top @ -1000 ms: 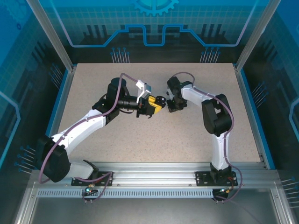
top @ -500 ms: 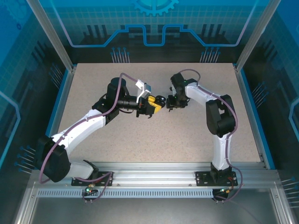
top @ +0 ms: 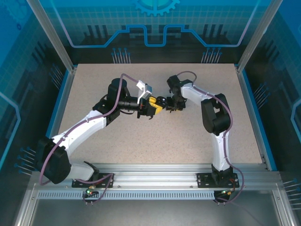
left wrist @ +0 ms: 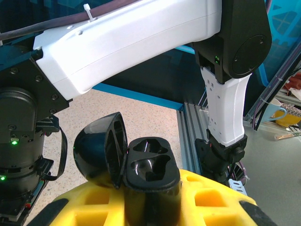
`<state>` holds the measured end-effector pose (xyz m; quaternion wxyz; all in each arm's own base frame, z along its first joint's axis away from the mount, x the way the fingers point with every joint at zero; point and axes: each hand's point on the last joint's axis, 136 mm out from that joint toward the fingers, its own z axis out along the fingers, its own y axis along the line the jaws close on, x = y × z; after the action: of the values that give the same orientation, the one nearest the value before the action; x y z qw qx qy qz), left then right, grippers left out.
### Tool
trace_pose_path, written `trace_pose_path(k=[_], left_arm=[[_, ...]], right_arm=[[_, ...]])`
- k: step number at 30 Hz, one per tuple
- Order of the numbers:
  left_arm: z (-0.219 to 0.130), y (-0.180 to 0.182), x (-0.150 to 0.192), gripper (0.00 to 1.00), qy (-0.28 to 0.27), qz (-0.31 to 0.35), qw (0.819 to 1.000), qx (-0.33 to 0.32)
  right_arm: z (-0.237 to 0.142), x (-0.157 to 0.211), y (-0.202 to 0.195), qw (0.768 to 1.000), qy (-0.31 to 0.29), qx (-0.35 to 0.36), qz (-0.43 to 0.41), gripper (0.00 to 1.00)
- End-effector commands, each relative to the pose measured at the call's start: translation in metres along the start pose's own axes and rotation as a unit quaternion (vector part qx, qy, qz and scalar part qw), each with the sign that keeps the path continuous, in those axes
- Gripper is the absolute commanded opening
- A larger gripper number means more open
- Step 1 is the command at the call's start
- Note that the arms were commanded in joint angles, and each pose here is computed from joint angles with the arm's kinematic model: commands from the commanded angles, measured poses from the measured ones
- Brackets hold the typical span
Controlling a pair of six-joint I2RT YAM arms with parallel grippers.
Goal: Insert the wireless bluetooth earbuds into the charging case
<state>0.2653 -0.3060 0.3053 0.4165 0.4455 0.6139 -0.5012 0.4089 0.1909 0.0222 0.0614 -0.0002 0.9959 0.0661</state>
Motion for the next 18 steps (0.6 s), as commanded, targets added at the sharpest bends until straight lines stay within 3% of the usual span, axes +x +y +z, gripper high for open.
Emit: trace_pose_path(k=[1, 11, 18], left_arm=[[-0.004, -0.002, -0.006, 0.03, -0.006, 0.008, 1.0, 0.0], [-0.005, -0.002, -0.005, 0.03, -0.006, 0.008, 1.0, -0.002], [-0.006, -0.003, -0.003, 0.03, -0.005, 0.008, 1.0, -0.002]], right_arm=[[0.005, 0.006, -0.001, 1.0, 0.014, 0.024, 0.005, 0.41], [0.019, 0.006, 0.0, 0.999, 0.019, 0.044, -0.006, 0.38], [0.024, 0.006, 0.002, 0.998, 0.019, 0.051, -0.01, 0.3]])
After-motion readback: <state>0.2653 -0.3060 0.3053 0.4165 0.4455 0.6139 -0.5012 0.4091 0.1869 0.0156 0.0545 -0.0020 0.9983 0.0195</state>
